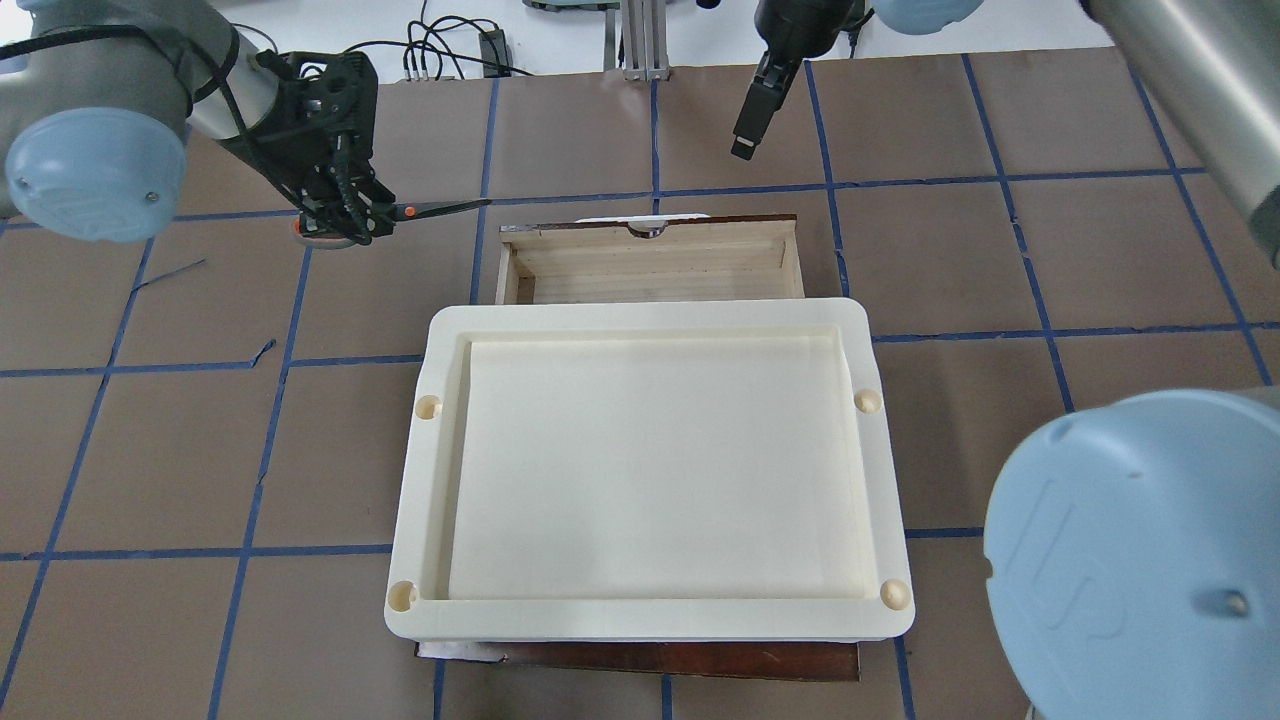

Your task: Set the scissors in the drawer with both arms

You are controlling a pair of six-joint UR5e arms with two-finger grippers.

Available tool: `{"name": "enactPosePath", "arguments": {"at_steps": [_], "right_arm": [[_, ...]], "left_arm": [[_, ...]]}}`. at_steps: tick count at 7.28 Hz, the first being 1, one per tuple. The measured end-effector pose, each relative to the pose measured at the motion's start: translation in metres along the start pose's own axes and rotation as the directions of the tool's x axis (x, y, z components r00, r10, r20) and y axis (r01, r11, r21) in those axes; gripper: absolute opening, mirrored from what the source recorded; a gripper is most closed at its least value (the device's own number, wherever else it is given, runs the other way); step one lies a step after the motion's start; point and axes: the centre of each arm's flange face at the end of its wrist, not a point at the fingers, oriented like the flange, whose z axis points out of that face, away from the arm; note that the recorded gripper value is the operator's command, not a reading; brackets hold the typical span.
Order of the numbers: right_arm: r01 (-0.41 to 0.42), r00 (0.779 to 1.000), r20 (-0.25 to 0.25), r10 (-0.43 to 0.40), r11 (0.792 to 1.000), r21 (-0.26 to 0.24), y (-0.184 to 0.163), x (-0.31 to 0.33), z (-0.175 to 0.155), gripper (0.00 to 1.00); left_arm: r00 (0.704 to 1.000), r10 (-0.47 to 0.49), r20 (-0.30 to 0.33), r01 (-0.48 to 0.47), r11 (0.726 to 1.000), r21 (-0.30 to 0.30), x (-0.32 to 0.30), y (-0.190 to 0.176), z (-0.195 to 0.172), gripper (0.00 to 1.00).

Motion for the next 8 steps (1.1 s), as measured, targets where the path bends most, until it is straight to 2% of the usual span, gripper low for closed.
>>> {"name": "enactPosePath", "arguments": {"at_steps": [3,5,6,8], "right_arm": [[-0.167,0.985,-0.047,0.168,0.986,0.028,0.077,-0.031,-0.073,1.00],[-0.299,0.952,-0.054,0.300,0.954,0.021,0.119,-0.049,-0.106,1.00],[-0.377,0.925,-0.058,0.376,0.926,0.010,0.131,-0.060,-0.118,1.00],[-0.552,0.832,-0.079,0.549,0.834,-0.011,0.144,-0.077,-0.125,1.00]], "left_arm": [[0.997,-0.072,-0.040,0.073,0.997,0.014,0.016,-0.079,0.025,0.16],[0.993,-0.094,-0.073,0.099,0.994,0.057,0.025,-0.120,0.046,0.19],[0.990,-0.107,-0.086,0.114,0.991,0.076,0.029,-0.140,0.056,0.19],[0.987,-0.114,-0.116,0.123,0.989,0.076,0.041,-0.177,0.082,0.20]]}}
